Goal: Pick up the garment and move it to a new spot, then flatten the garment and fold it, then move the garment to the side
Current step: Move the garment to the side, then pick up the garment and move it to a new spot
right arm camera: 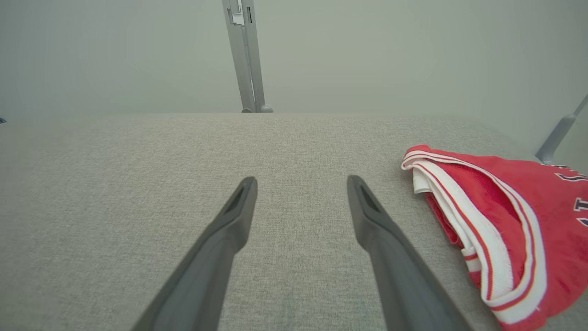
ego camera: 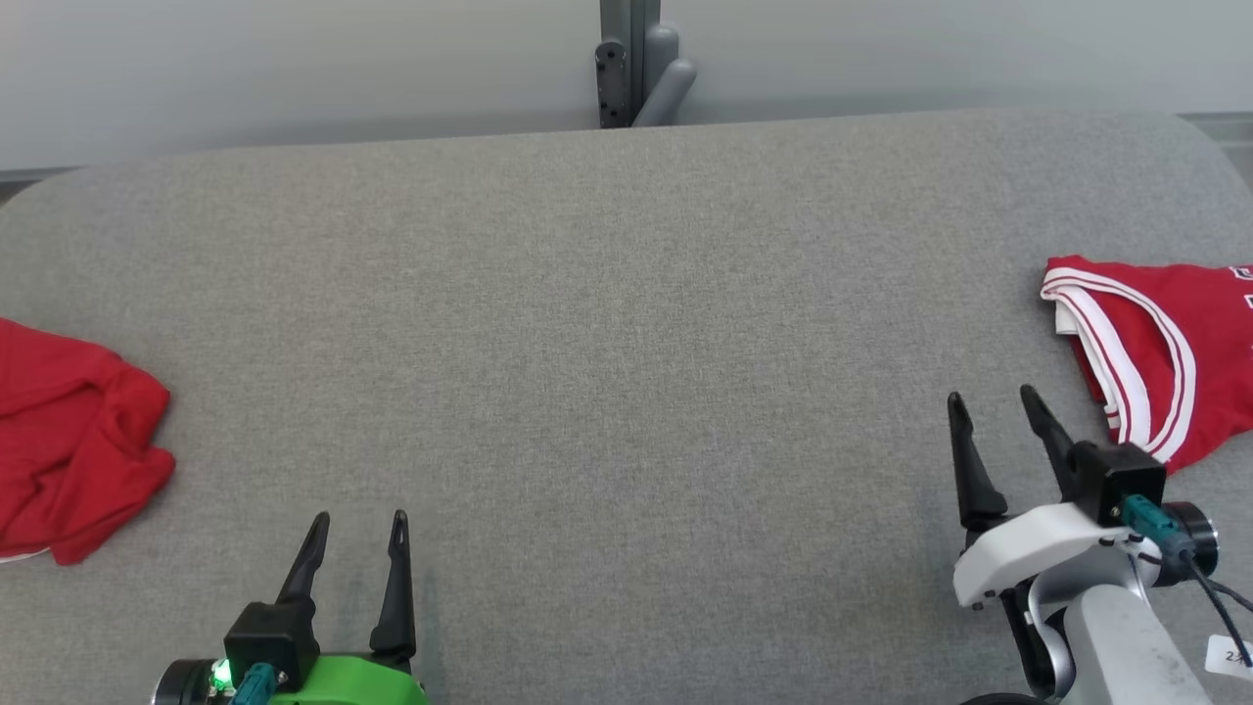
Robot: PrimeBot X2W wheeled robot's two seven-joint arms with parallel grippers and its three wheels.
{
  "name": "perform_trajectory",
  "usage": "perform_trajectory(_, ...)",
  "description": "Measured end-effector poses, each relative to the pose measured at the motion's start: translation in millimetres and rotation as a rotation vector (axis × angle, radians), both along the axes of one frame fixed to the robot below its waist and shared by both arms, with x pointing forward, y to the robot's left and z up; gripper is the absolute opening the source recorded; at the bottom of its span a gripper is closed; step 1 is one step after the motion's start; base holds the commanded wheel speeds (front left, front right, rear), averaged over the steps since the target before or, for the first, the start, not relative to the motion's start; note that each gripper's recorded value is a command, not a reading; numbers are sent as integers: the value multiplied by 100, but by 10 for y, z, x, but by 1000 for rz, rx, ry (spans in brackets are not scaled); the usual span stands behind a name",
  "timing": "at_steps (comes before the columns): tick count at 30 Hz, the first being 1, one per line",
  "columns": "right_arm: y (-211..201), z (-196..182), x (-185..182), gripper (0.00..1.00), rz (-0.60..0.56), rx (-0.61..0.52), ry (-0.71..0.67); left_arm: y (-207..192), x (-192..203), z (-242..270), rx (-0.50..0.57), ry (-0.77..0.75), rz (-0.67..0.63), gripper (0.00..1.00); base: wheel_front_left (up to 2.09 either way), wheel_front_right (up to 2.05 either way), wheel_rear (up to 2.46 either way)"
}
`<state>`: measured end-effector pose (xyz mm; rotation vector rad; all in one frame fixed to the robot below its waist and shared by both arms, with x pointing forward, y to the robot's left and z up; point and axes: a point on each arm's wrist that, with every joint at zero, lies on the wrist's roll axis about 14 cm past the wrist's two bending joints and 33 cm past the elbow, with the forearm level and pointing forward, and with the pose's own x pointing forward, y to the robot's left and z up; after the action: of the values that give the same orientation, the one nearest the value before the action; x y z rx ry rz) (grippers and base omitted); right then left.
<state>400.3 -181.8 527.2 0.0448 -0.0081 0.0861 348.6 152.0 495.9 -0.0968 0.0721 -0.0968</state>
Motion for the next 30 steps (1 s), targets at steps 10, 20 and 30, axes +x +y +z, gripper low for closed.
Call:
perform_trajectory(10, 192, 76, -213, 100, 40, 5, -23, 196, -213, 108, 3, -34, 62, 100, 0, 0, 0)
perform_trajectory(20, 251, 87, -277, 100, 46, 19, -27, 261, -266, 165, 4, -54, 82, 100, 0, 0, 0)
perform_trajectory(30, 475, 43, -178, 100, 107, 21, -15, 524, -352, 159, -3, -52, 176, 100, 0, 0, 0)
